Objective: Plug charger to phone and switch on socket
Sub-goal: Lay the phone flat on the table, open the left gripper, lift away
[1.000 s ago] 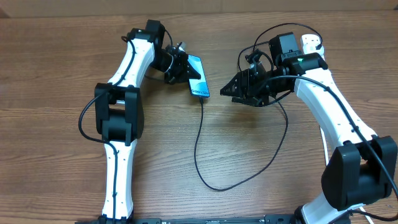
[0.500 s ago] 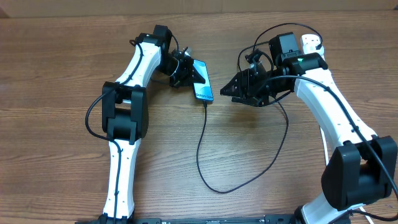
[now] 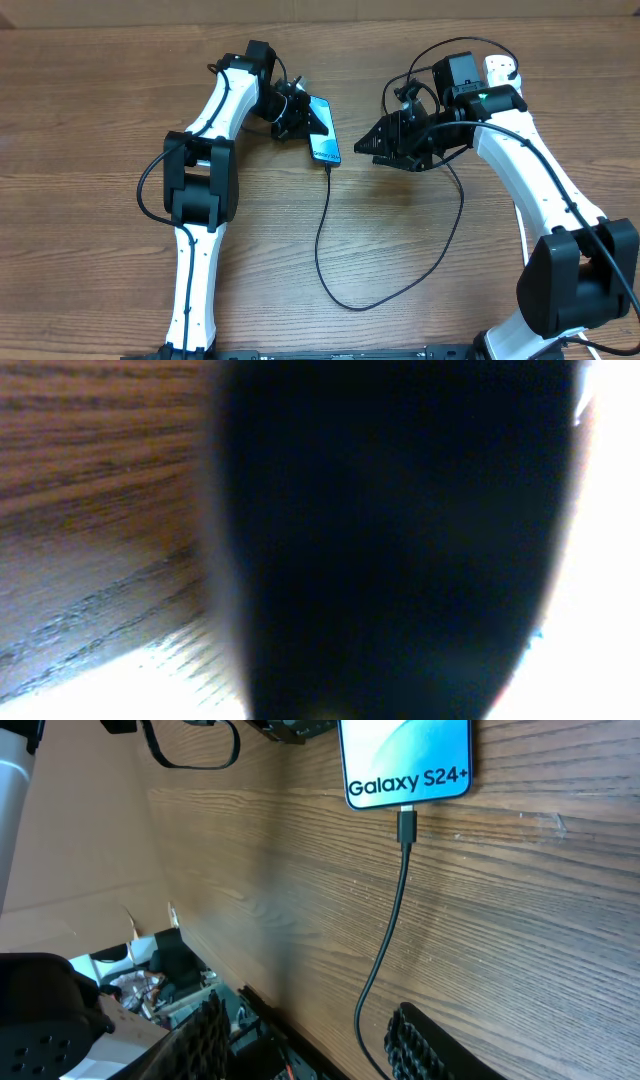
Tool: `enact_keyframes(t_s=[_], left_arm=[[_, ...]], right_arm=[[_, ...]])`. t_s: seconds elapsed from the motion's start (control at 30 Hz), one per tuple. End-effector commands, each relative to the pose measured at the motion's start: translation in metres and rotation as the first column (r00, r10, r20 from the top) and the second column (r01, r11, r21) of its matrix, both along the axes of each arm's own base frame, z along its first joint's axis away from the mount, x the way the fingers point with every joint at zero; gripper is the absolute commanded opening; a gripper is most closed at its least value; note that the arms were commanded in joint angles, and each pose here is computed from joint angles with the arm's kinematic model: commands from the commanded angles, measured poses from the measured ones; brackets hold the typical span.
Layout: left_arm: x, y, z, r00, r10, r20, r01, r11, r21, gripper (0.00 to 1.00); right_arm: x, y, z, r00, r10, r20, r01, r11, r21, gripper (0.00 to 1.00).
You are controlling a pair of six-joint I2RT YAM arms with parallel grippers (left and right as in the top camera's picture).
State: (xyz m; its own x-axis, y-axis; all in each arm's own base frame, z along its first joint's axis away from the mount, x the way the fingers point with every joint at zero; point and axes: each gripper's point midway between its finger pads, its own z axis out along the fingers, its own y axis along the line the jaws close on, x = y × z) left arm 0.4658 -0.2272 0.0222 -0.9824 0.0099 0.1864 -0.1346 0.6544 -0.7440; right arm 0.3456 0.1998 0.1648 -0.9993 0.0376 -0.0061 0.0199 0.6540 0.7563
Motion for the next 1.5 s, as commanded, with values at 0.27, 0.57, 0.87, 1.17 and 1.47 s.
enact_keyframes(t_s=[0.27,0.57,0.87,1.17,1.47], left_arm=[[-0.003,-0.001,-0.009,0.999,-0.029,0.016,0.028,0.999,0.019,0.09],[-0.003,0.006,-0.017,0.999,-0.027,0.016,0.026,0.997,0.078,0.19],[-0.003,0.026,-0.033,1.000,0.002,-0.002,-0.002,0.973,0.229,0.46],[-0.005,0.047,-0.046,1.000,0.023,-0.013,-0.017,0.929,0.369,0.69],[-0.005,0.065,-0.049,0.999,0.043,-0.025,-0.029,0.910,0.413,0.72]], right_arm=[[0.006,0.001,0.007,0.999,0.004,0.033,-0.004,1.000,0.005,0.50],[0.006,0.001,0.007,0.999,0.004,0.032,-0.004,1.000,0.005,0.51],[0.006,0.001,0.007,0.999,0.004,0.032,-0.004,1.000,0.005,0.51],[0.004,-0.003,0.003,1.000,-0.004,0.020,0.004,1.000,-0.027,0.51],[0.004,-0.003,0.002,1.000,-0.004,0.016,0.004,1.000,-0.027,0.52]])
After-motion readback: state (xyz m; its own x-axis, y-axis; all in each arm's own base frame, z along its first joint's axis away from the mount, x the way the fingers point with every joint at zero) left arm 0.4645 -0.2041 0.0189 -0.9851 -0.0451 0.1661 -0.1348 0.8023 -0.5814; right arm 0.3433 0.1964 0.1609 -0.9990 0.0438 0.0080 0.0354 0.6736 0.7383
